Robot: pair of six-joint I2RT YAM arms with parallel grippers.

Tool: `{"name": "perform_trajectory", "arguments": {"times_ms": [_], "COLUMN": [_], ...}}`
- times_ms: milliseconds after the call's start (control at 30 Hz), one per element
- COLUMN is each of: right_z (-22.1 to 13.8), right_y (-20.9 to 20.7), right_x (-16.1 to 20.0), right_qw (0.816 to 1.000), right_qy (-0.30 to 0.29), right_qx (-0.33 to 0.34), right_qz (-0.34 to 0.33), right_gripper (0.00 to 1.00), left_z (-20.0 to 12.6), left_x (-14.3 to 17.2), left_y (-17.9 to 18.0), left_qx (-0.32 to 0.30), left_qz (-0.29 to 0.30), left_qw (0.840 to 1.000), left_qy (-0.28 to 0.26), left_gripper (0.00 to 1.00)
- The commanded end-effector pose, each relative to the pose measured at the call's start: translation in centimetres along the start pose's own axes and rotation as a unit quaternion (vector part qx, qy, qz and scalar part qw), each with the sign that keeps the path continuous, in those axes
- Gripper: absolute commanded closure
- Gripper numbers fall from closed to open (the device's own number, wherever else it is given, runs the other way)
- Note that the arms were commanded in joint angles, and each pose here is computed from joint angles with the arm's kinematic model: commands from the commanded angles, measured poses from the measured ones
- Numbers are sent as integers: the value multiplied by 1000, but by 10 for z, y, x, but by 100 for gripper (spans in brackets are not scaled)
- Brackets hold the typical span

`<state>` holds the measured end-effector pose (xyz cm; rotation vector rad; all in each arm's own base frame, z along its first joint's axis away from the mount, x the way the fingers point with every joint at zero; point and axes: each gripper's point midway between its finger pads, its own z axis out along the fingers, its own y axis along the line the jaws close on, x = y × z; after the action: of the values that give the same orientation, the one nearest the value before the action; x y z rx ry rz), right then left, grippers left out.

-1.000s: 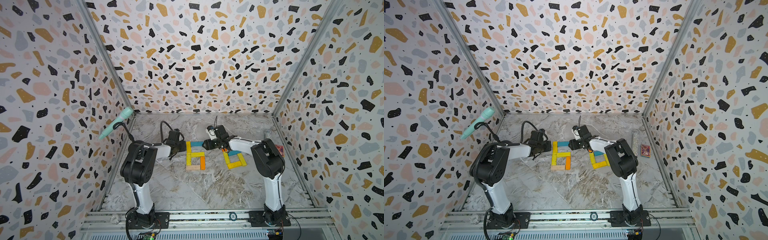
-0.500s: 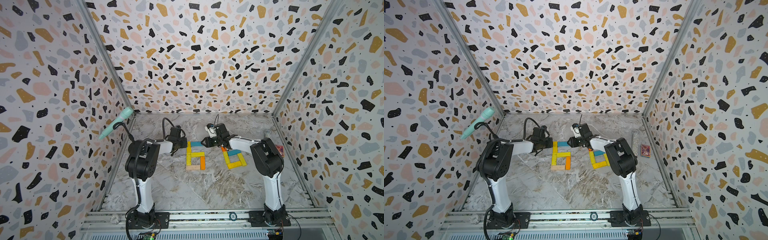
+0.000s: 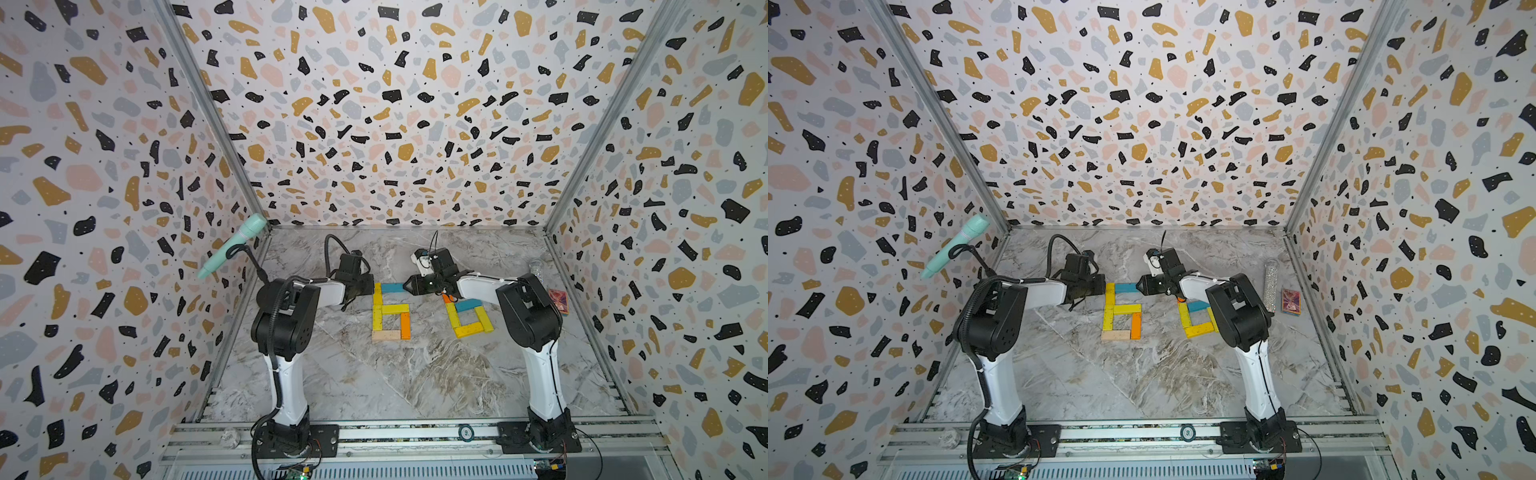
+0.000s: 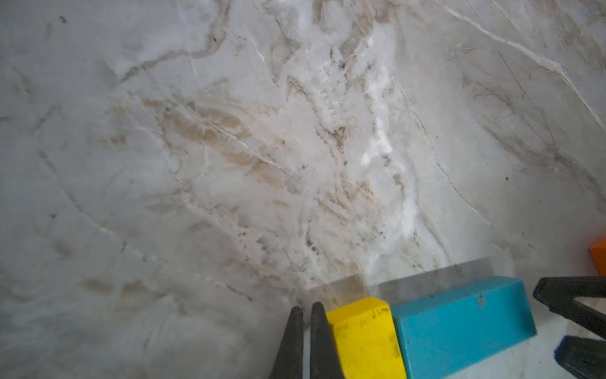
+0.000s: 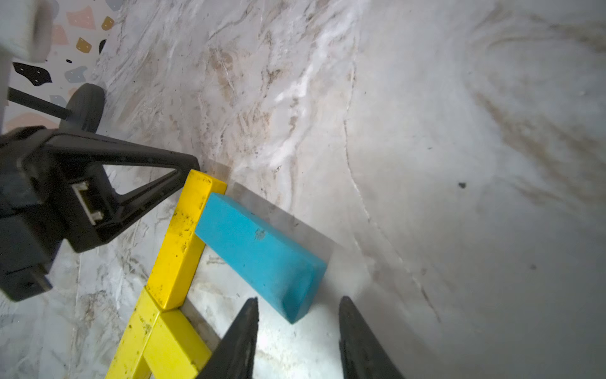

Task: Assemble the number 6 with building blocks
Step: Adjust the building block at the center of the board.

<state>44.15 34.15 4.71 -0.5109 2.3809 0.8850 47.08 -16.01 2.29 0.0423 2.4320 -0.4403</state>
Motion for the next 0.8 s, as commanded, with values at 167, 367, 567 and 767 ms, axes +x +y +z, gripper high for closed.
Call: {"name": "perform_trajectory", "arguments": {"times_ms": [167,367,567,767], "right_z": [1,1,-5,-9], "right_y": [6,6,5,2], "right_x": [-16,-17,-22,-23], "right_qw": [1000,1000,1000,1000], "right_qy": [-14,-15,-19,-19], "right_qx": [-15,-15,-7,-2], "right_qz": [-4,-6,-7,-8], "right_gripper": [57,57,57,57], "left_z": [10,10,1,-19], "left_x": [21,28,28,37], "left_y": [-1,-2,13,25], "left_qx": [21,26,-16,-39], "left_qz": [1,-4,-38,-67], "left_qw": [999,999,998,996], "left_qy": [33,41,38,38], "left_gripper": [100,100,100,100]}}
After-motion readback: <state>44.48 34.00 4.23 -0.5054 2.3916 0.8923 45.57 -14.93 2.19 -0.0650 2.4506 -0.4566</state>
